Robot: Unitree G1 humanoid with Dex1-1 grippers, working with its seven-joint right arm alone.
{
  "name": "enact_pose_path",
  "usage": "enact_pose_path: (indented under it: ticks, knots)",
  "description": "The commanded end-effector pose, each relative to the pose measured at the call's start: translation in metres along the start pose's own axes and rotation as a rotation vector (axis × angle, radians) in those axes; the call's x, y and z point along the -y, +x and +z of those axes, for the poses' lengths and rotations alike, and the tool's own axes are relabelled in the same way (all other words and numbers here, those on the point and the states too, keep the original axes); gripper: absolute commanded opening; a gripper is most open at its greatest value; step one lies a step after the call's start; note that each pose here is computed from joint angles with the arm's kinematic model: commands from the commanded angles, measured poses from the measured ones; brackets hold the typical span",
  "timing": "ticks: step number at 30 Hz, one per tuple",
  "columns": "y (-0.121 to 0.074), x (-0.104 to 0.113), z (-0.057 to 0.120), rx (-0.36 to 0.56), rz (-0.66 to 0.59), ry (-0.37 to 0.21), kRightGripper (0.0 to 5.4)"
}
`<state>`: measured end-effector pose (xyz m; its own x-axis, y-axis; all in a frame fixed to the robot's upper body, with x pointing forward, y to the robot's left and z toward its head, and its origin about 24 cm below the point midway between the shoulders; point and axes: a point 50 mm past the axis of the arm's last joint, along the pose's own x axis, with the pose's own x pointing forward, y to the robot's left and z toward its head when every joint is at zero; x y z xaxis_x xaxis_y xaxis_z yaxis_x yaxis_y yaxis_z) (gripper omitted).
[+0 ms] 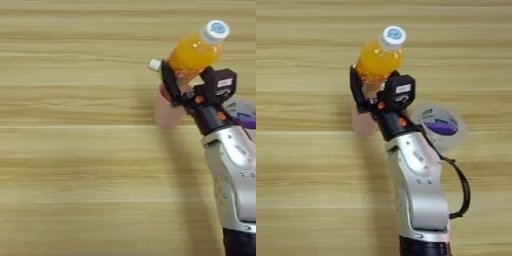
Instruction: Move the objects on the table
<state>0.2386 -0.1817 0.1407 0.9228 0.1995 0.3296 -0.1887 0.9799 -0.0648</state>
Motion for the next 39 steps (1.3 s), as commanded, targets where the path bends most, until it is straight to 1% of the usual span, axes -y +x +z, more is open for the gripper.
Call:
enact_pose_path:
  ticks: [1,9,13,16,23,27,31,35,39]
  knots:
    - [0.010,0.017,0.038,0.171,-0.046,-0.070,3.44]
    - [0.005,0.043,0.043,0.172,-0.135,-0.115,3.44]
    - [0.003,0.057,0.042,0.152,-0.202,-0.154,3.44]
    - [0.001,0.073,0.042,0.138,-0.269,-0.185,3.44]
    - [-0.005,0.103,0.045,0.117,-0.394,-0.247,3.44]
    - [-0.009,0.121,0.037,0.061,-0.478,-0.294,3.44]
    - [-0.012,0.135,0.028,0.007,-0.553,-0.327,3.44]
    - [-0.014,0.147,0.019,-0.035,-0.599,-0.335,3.43]
    - [-0.015,0.159,0.006,-0.078,-0.626,-0.329,3.43]
